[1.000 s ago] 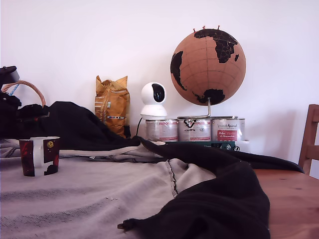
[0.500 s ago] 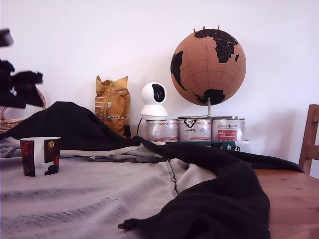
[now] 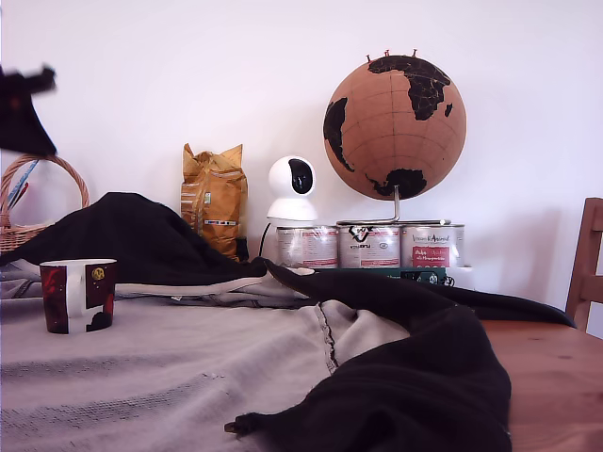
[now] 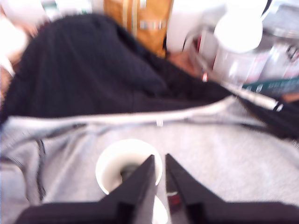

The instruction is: Pick the grey coffee capsule and place it inside the red coffee cup

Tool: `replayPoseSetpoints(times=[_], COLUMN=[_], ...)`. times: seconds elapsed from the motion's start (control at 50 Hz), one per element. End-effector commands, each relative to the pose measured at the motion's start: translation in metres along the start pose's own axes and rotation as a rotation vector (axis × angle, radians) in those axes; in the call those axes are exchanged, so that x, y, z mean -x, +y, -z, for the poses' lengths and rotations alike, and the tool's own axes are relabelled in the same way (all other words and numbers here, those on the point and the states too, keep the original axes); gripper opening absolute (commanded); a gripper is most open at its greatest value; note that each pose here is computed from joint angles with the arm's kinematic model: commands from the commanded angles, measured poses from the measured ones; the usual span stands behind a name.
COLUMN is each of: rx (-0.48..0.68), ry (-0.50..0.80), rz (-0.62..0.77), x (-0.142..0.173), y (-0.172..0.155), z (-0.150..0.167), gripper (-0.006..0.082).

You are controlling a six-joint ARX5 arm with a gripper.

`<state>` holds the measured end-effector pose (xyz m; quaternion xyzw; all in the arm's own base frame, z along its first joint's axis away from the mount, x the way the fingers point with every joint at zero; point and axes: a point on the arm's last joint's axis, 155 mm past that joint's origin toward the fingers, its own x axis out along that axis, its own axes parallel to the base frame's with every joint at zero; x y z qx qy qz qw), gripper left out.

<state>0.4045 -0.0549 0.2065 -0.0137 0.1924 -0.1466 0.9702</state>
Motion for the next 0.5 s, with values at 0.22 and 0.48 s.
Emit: replayPoseSetpoints(times=[0.22, 0.48], rx=[0.005, 0.000], ry=[-0.015, -0.099], rz=[-0.004, -0.033], x=[0.038, 0.076], y=[-0.012, -0.018], z=[0.035, 0.029], gripper=[-0.0023, -0.0023])
